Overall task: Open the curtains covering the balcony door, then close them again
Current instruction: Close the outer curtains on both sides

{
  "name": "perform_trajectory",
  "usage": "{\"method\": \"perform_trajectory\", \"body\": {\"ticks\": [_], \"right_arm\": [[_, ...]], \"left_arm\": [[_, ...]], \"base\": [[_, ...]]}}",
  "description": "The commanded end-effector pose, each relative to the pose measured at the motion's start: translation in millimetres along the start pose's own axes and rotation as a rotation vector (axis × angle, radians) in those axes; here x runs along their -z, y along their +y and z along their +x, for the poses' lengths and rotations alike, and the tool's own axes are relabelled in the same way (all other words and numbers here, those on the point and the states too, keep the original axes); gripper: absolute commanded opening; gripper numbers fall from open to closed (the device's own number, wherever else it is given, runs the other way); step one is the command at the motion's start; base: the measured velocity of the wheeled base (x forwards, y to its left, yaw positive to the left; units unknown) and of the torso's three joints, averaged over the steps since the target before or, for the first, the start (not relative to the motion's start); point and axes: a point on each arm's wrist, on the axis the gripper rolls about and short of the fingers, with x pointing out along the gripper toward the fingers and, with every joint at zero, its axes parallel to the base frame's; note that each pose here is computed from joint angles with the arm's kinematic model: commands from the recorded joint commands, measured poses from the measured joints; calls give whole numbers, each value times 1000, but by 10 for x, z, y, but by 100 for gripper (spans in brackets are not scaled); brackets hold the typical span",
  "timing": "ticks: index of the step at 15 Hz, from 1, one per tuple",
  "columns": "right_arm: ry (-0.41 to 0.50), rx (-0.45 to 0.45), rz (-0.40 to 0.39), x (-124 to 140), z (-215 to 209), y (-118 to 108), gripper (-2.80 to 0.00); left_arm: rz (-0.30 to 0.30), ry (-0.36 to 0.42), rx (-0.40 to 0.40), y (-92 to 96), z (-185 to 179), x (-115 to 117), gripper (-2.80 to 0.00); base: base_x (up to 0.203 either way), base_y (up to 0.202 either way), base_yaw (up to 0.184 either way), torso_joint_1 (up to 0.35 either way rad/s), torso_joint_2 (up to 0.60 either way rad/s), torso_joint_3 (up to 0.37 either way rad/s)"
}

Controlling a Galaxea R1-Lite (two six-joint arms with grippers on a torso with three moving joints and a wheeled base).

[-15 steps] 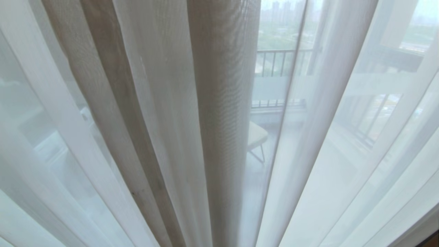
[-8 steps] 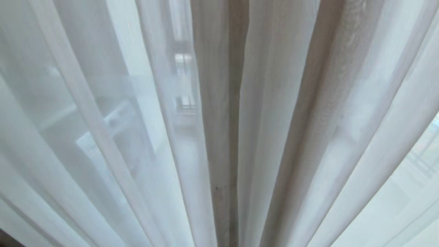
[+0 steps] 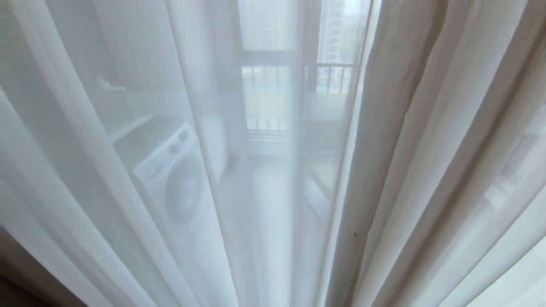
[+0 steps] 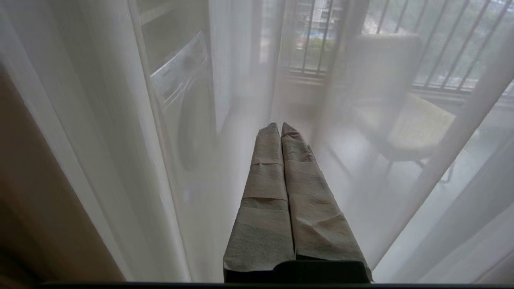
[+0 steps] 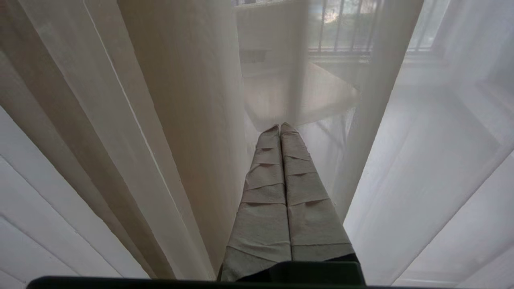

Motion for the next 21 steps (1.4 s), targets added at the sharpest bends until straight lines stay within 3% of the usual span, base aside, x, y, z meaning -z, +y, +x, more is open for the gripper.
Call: {"method": "perform_trajectory", "body": {"ticks": [1,21], "right_arm": [[0,0,-1,0,0,0,-280],[0,0,0,1,0,0,-280]], "left_arm": [[-1,-2,-1,0,-1,-1,-280],[-1,-2,-1,0,-1,-1,-280]], "base": [[0,191,2,-2,2,2],[0,192,-9,3,2,2]]}}
